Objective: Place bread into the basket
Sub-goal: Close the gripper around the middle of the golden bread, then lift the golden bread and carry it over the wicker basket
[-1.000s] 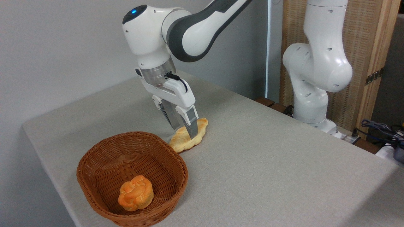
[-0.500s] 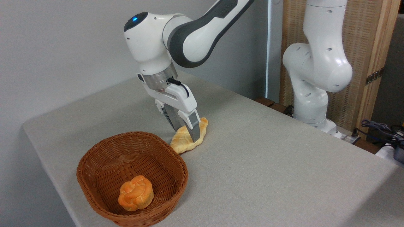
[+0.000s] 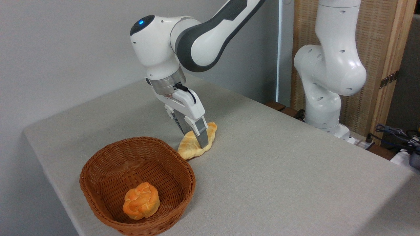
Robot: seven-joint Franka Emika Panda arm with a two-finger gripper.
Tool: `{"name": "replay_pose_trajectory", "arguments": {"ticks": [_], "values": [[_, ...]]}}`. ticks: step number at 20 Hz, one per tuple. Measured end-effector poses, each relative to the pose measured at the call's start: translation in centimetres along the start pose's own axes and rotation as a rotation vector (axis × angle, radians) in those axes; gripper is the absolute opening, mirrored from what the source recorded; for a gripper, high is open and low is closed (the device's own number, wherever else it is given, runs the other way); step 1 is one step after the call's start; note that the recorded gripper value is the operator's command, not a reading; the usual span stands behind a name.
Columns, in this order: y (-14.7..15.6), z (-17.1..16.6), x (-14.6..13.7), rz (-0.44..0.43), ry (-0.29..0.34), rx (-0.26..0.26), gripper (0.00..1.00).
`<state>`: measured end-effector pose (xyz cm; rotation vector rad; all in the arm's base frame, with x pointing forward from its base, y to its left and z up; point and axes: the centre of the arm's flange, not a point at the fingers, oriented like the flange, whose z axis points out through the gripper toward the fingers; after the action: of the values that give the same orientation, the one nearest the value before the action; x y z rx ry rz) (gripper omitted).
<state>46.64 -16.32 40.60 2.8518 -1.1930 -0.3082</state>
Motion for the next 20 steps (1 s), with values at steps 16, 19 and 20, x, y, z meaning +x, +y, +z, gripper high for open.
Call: {"name": "replay_pose_trajectory", "arguments": {"ticks": [16,19,20], "values": [[0.1,-0.6,-0.2,0.004,0.011,0.006,0.29],[0.3,-1.2,-0.5,0.004,0.012,0.008,0.29],[0.5,-1.4,-0.7,0.005,0.007,0.006,0.29]]}}
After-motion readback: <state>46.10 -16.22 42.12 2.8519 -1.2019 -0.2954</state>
